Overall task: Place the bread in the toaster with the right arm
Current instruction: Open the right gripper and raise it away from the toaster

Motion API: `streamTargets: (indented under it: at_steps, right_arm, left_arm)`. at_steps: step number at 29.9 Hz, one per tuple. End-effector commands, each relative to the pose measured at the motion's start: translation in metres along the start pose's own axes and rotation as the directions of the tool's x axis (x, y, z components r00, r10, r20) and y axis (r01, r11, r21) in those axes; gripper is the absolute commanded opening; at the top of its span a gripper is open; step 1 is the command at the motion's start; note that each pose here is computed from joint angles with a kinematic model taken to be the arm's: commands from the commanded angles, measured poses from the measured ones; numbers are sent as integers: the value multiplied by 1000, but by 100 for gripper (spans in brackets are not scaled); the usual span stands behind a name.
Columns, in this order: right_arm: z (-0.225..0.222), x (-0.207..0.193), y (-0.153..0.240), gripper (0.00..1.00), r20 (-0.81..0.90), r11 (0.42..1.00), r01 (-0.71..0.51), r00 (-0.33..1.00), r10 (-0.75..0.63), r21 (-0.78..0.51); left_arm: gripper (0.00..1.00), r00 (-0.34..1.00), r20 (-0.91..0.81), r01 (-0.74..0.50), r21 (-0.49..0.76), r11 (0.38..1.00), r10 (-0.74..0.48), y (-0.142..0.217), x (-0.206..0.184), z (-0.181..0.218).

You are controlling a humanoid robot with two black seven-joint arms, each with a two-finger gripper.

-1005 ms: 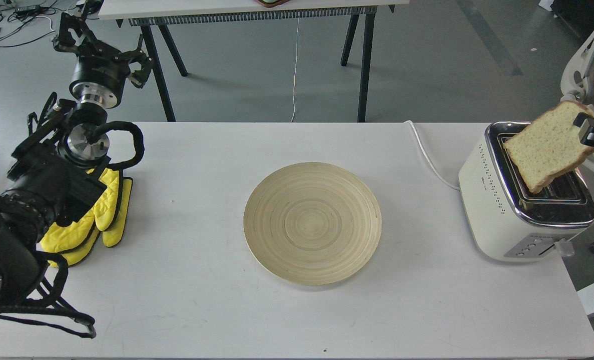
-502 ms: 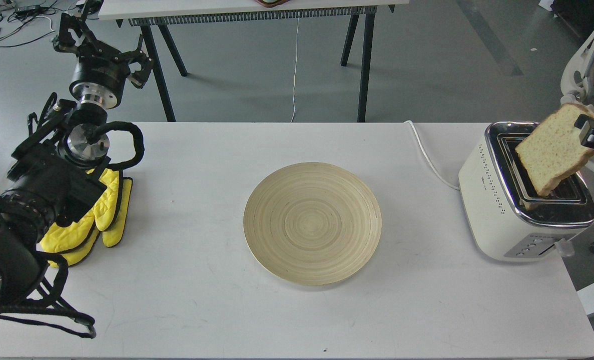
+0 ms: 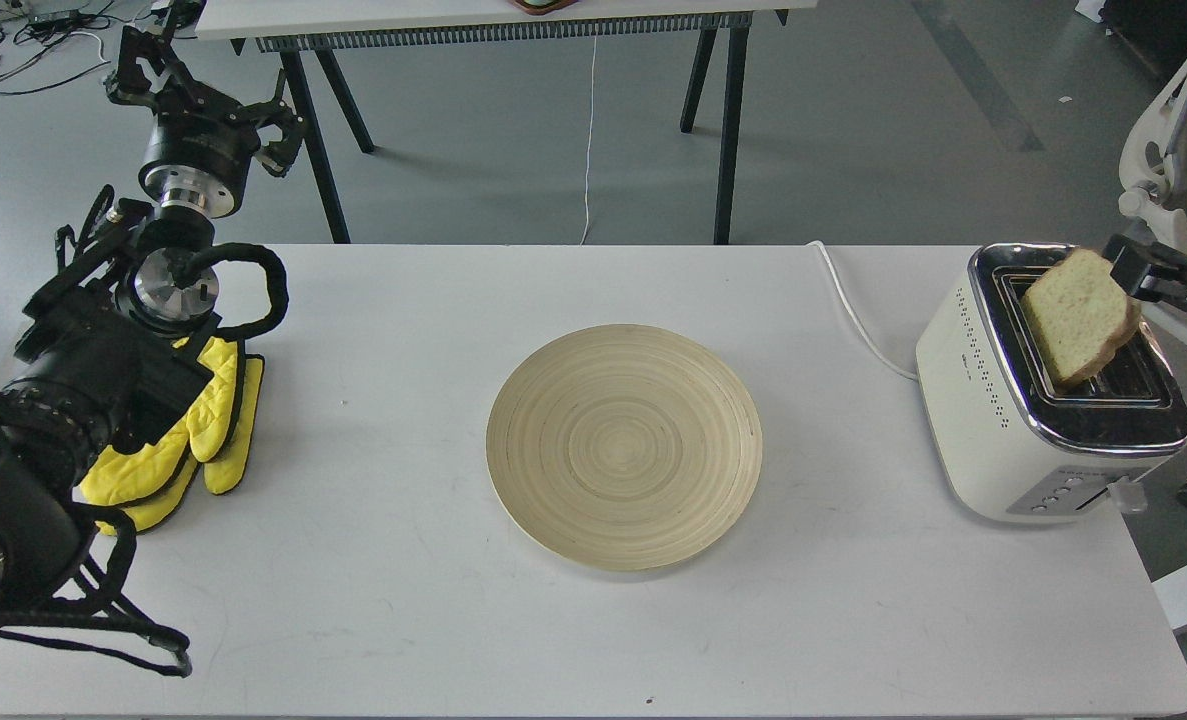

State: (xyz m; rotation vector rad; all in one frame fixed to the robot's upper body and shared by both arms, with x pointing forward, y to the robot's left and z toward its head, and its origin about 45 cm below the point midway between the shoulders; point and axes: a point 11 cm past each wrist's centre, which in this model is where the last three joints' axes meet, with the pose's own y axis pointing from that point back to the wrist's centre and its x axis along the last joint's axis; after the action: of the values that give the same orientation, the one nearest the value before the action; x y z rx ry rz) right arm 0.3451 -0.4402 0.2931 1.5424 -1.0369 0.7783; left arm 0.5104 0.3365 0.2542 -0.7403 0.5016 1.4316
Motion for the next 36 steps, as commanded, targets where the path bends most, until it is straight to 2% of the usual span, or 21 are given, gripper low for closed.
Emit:
streamTargets:
  at_steps: [1,5,8,13,18,23,27,30,36]
  right_arm:
    - [-15,13,-3,97,112,999,-32,993,28,34]
    - [-39,34,-5,98,285,991,-95,957,63,98]
    - [-65,54,-11,99,485,967,-172,873,60,189]
    - [-106,71,-21,100,764,913,-272,642,-64,305]
    - [-129,74,-46,99,924,889,-348,337,-180,300]
    - [-127,82,-78,99,974,893,-401,-5,-226,205]
    - [-113,91,-92,99,931,871,-455,-204,-303,184]
    - [-95,87,-99,99,890,864,-476,-306,-338,165]
    - [-46,68,-109,99,845,850,-514,-397,-358,119]
  left_arm:
    - [100,1000,0,1,-1,1000,-1,0,0,0]
    - [100,1000,0,0,0,1000,0,0,0,0]
    - [100,1000,0,0,0,1000,0,0,0,0]
    - [100,1000,0,-1,0,1000,1,0,0,0]
    - [100,1000,1,0,-2,1000,0,0,0,1]
    - [100,1000,1,0,-2,1000,0,0,0,1]
    - [100,1000,1,0,-2,1000,0,0,0,1]
    - [100,1000,1,0,-2,1000,0,0,0,1]
    - [100,1000,1,0,-2,1000,0,0,0,1]
